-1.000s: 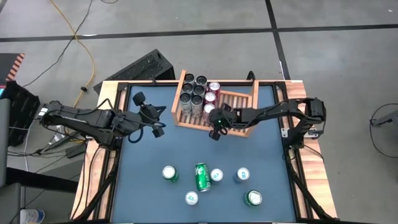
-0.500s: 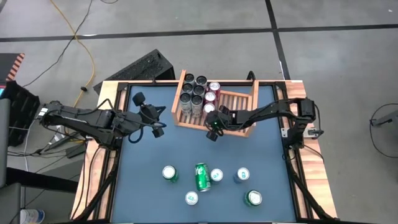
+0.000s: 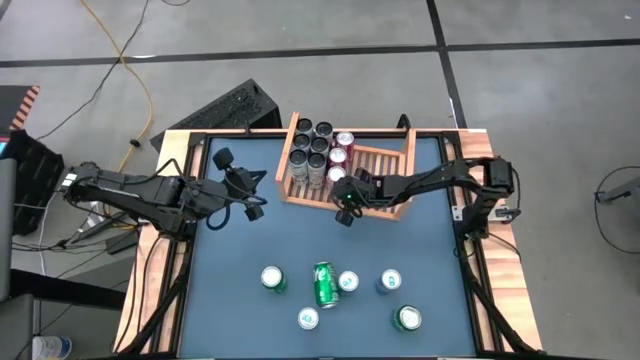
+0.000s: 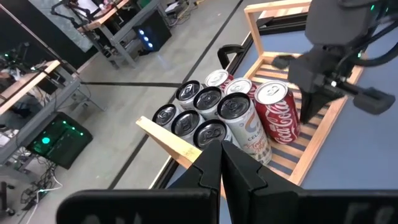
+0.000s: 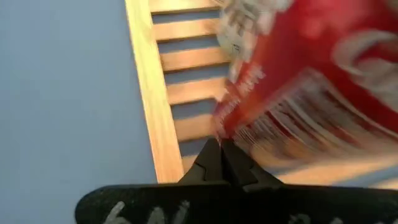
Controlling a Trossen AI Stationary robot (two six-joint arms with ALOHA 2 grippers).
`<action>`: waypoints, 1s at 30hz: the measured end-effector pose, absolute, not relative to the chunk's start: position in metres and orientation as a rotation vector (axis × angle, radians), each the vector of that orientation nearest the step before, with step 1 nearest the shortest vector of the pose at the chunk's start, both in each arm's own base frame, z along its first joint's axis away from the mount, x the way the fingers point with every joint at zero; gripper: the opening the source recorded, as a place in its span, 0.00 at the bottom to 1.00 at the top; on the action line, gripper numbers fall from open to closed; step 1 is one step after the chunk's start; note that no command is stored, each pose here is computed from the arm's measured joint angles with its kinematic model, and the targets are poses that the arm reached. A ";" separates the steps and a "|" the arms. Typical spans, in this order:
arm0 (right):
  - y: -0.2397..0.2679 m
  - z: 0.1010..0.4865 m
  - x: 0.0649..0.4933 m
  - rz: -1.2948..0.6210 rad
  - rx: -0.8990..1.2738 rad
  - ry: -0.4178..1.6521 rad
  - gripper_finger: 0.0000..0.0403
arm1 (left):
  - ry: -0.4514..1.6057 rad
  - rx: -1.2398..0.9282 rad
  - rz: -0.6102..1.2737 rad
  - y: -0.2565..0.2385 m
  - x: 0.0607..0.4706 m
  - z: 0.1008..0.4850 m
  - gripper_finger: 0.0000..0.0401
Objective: Place canned beverage on shelf
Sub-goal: Put the red soda can on the shelf aligned with the other red soda can
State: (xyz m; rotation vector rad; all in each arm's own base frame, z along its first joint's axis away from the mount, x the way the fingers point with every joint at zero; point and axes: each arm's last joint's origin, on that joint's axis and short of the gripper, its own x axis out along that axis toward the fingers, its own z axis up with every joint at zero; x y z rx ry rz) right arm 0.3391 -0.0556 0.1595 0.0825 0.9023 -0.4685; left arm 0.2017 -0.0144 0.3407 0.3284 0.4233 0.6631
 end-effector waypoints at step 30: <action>-0.075 0.175 0.326 -0.640 0.062 0.892 0.00 | 0.434 0.333 0.645 -0.015 0.202 0.340 0.00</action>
